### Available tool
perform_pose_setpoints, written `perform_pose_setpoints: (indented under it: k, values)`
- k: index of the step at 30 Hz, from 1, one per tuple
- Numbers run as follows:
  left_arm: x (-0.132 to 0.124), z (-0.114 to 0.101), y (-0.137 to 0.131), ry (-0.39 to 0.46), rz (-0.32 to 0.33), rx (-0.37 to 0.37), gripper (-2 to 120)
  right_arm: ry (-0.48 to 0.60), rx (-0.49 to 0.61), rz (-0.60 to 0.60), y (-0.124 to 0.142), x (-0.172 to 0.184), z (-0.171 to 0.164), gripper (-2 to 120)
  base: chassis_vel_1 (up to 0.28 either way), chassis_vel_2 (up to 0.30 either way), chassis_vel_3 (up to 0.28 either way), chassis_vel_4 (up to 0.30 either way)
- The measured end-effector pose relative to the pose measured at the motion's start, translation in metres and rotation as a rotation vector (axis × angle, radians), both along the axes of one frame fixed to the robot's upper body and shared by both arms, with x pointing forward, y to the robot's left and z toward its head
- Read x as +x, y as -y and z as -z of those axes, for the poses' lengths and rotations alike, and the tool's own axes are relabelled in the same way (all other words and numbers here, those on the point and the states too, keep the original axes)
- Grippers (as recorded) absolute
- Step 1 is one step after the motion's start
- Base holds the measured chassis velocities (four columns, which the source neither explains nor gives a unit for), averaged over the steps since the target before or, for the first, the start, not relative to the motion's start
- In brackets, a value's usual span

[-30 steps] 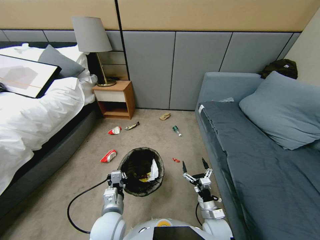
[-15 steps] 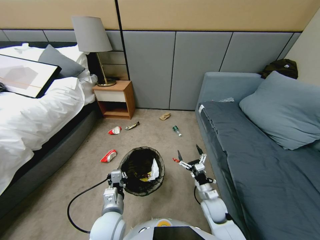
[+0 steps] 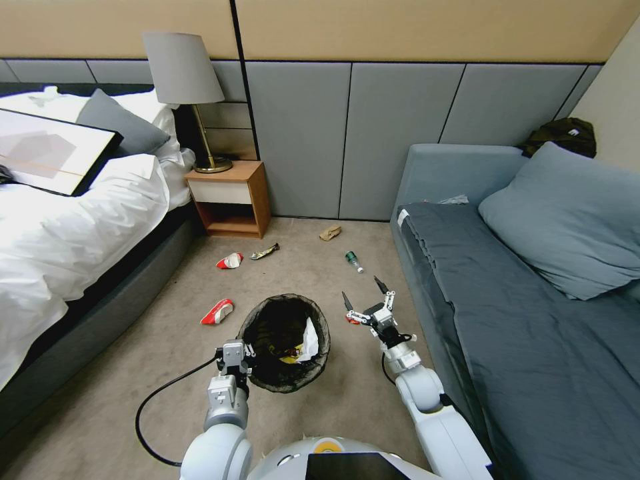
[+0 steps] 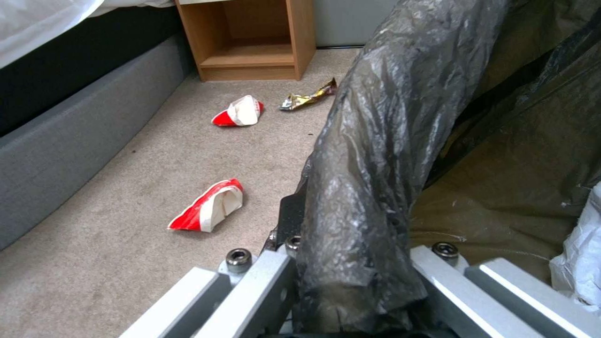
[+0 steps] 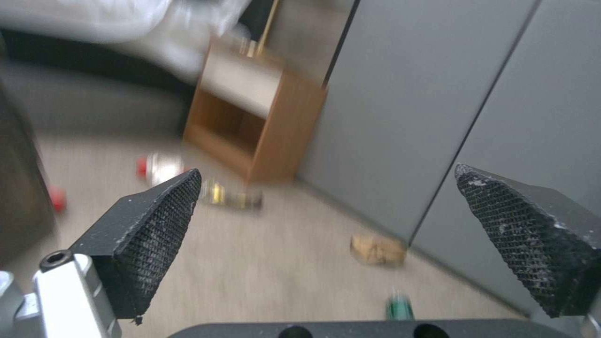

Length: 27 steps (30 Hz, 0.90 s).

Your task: Pick up the trash bin, then pick up the garbage from the floor and place it into the trash bin.

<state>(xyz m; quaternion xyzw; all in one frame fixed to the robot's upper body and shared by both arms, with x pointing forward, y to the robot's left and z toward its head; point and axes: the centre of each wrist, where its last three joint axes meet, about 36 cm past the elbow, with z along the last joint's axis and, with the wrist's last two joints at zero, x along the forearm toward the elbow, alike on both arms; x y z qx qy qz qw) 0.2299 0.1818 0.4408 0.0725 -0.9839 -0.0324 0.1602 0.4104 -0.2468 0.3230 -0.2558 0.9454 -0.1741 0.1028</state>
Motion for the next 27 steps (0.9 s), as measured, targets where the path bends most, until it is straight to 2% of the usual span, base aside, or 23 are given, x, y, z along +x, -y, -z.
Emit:
perform_pose_setpoints:
  k: [7,11,20,27]
  values:
    - [0.000,0.001,0.001,-0.001,0.000,0.000,0,-0.120,-0.158,0.002,0.035,0.034,0.033,100,0.000,0.000,0.000,0.000]
    - [-0.001,0.001,0.000,-0.003,0.000,0.000,0,-0.157,-0.212,-0.004,0.043,0.043,0.046,100,0.000,0.000,0.000,0.000]
    - [-0.002,0.002,0.001,-0.008,-0.003,-0.001,0,-0.274,-0.319,-0.049,0.066,0.070,0.078,100,0.000,0.000,0.000,0.000]
    - [-0.003,0.002,0.000,-0.008,-0.005,0.002,0,-0.360,-0.334,-0.064,0.082,0.077,0.107,100,0.000,0.000,0.000,0.000]
